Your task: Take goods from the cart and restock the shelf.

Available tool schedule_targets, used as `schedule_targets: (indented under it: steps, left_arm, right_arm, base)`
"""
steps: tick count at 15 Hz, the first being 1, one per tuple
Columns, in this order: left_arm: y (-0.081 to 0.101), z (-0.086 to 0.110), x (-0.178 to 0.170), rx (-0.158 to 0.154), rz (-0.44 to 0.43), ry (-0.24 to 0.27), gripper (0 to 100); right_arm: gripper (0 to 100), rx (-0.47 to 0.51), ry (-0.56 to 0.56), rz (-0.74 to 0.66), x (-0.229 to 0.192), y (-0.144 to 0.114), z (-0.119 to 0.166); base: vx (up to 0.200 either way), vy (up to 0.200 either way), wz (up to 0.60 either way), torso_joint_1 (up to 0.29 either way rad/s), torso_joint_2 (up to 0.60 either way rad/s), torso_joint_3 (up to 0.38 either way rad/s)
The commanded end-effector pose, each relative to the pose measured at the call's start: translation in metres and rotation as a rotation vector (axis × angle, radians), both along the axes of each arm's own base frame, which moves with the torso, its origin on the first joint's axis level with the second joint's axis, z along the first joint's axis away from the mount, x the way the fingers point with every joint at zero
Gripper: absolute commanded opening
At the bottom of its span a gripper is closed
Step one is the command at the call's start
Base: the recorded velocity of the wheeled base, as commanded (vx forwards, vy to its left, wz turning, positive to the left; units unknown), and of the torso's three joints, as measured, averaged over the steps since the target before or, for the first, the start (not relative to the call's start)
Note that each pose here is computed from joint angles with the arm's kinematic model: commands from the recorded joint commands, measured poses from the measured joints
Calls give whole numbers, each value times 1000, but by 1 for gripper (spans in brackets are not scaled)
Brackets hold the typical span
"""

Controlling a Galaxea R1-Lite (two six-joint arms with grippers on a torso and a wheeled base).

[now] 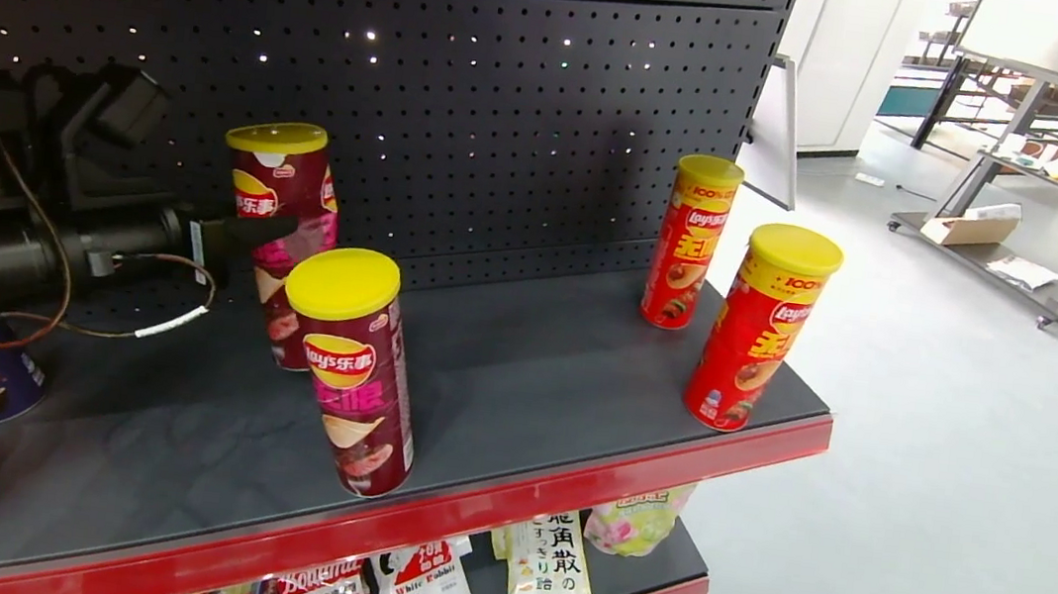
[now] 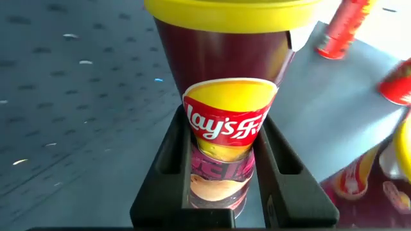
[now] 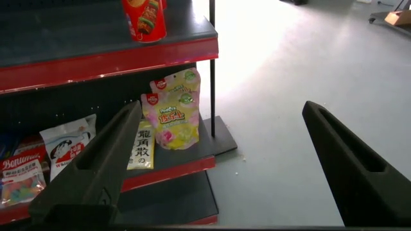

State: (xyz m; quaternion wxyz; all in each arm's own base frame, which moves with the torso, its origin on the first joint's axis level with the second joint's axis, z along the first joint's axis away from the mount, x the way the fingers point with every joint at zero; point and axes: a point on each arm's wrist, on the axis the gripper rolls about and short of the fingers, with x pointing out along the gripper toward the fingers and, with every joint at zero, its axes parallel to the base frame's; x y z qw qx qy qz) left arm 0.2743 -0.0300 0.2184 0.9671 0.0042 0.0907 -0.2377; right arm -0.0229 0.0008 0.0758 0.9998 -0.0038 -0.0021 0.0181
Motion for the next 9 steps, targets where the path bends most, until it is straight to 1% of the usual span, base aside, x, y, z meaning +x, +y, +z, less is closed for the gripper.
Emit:
schedule_targets:
  steps: [1,4,6,7,9]
  left_arm:
    - [-12,-11,14,-1,-39,38,0]
    - [-16,-12,26,2,-51,37,0]
    - [-18,-17,37,5,-53,34,0]
    - [-20,-19,45,1,-57,3,0]
    - [-28,-24,52,-7,-77,-39,0]
  right_arm:
    - [100,0,-1,1,0,0,0]
    - [100,0,1,1,0,0,0]
    - [100,0,1,1,0,0,0]
    - [100,0,1,1,0,0,0]
    - [100,0,1,1,0,0,0]
  base:
    - [0,0,0,0,0,0]
    - [0,0,0,0,0,0]
    - [0,0,0,0,0,0]
    - [0,0,0,0,0,0]
    - [0,0,0,0,0,0]
